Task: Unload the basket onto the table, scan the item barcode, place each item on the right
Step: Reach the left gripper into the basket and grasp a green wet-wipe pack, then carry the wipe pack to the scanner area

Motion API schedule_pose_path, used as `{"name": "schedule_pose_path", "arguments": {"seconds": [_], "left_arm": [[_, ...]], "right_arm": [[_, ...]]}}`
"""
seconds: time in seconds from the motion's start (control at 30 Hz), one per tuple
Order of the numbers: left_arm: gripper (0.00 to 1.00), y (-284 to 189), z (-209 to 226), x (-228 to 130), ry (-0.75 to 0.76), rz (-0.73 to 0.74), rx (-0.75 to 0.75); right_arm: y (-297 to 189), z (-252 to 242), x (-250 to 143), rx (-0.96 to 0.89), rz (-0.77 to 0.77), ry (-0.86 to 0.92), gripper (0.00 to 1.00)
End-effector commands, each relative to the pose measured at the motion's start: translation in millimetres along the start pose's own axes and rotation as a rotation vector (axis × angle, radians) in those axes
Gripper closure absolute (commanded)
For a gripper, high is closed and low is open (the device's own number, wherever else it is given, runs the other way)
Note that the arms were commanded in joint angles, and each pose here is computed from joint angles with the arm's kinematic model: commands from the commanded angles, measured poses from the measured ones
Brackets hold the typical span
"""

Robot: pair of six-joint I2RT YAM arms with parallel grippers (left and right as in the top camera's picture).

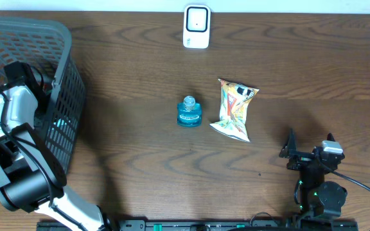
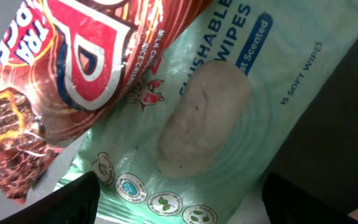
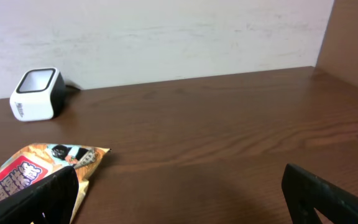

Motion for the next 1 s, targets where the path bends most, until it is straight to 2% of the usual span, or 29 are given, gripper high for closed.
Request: {"name": "schedule_pose_path", "arguments": {"seconds": [0.0,0.1,0.13,0.17,0.2,0.27,0.43,0.63,0.8,0.97], "left_arm": [[0.17,14.1,-1.6,-2.8,0.022,0.046,-0.034],[0.18,31.4,0.9,-8.4,0.02,0.067,-0.026],[0.28,34.6,1.4,-9.7,0.02,0.071,-0.024],[0.43,38.6,2.2,-11.3,0.02,0.079,-0.021],[0.69,42.6,2.7,-12.4,0.02,0.086,-0.018],[0.92,45.7,3.0,-13.1,0.019,0.094,-0.015],[0.93,35.8,0.3,-6.9,0.02,0.059,-0.03],[0.92,-23.1,-6.8,8.3,0.026,-0.088,-0.087],[0.93,-114.3,-7.5,6.1,0.029,-0.344,-0.189],[0.93,-203.1,1.3,-19.7,-0.027,-0.59,-0.312]], "right_arm": [[-0.2,-0.4,-0.3,0.0,-0.001,0.003,0.01],[-0.2,-0.4,-0.3,0.0,-0.001,0.003,0.01],[-0.2,-0.4,-0.3,0.0,-0.001,0.003,0.01],[-0.2,-0.4,-0.3,0.0,-0.001,0.003,0.01],[-0.2,-0.4,-0.3,0.0,-0.001,0.003,0.01],[-0.2,-0.4,-0.3,0.0,-0.001,0.003,0.01],[-0.2,-0.4,-0.3,0.0,-0.001,0.003,0.01],[-0.2,-0.4,-0.3,0.0,-0.001,0.003,0.01],[-0.2,-0.4,-0.3,0.0,-0.001,0.003,0.01],[-0.2,-0.4,-0.3,0.0,-0.001,0.003,0.01]]}}
Point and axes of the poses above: each gripper's point midway between its finger pads, its own y axis out along the fingers, its own z axis along the line the jaws close on, x = y × z, the point moved 9 cm from there along -y, back along the fingers, and after that the axes turned 7 degrees about -y, right-handed, at the moved point
